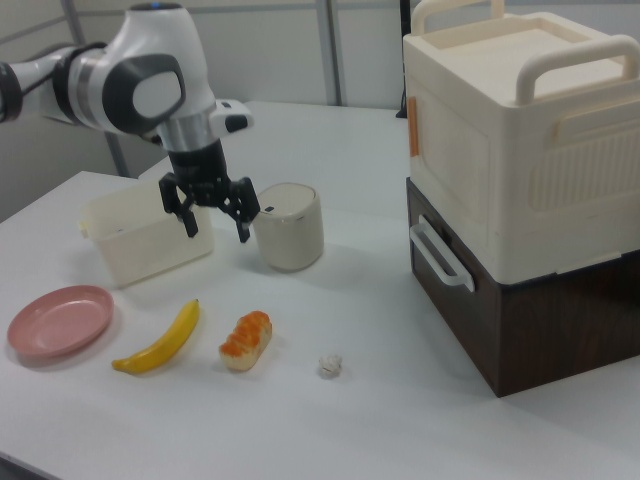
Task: Put the bread on a plate
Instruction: 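Move the open gripper over the bread roll with orange topping, then lower the gripper around the bread roll and close on it, then lift the bread roll and carry it over the pink plate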
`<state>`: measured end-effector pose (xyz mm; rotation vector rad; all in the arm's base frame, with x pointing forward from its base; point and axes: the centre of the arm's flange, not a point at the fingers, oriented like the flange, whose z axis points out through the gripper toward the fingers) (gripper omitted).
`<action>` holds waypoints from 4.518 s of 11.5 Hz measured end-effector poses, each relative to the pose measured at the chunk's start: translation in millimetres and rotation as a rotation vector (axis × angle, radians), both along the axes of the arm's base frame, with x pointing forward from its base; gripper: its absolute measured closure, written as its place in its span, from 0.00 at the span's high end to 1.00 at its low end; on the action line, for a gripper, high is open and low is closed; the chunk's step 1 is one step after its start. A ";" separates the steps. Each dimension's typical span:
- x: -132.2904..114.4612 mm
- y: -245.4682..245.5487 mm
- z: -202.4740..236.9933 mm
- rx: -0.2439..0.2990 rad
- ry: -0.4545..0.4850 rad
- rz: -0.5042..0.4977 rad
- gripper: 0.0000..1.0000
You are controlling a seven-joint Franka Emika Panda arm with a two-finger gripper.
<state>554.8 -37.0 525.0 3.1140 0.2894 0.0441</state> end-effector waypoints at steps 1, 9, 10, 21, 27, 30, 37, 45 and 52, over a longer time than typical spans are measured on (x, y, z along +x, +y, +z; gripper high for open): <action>-1.7 -3.9 -10.7 0.000 -0.001 -0.007 1.00; -13.0 -10.8 -113.5 0.006 0.053 -0.020 1.00; -9.8 -12.9 -125.7 0.007 0.060 -0.024 1.00; 3.7 -21.6 -228.6 0.019 0.158 -0.036 1.00; 5.9 -21.9 -224.3 0.018 0.146 -0.036 0.67; 6.4 -21.9 -221.0 0.017 0.140 -0.036 0.51; 10.8 -13.3 -187.3 0.012 0.080 -0.020 0.46; 18.3 104.0 -104.8 0.047 0.083 0.153 0.46; -23.7 244.9 -112.7 0.063 0.170 0.371 0.47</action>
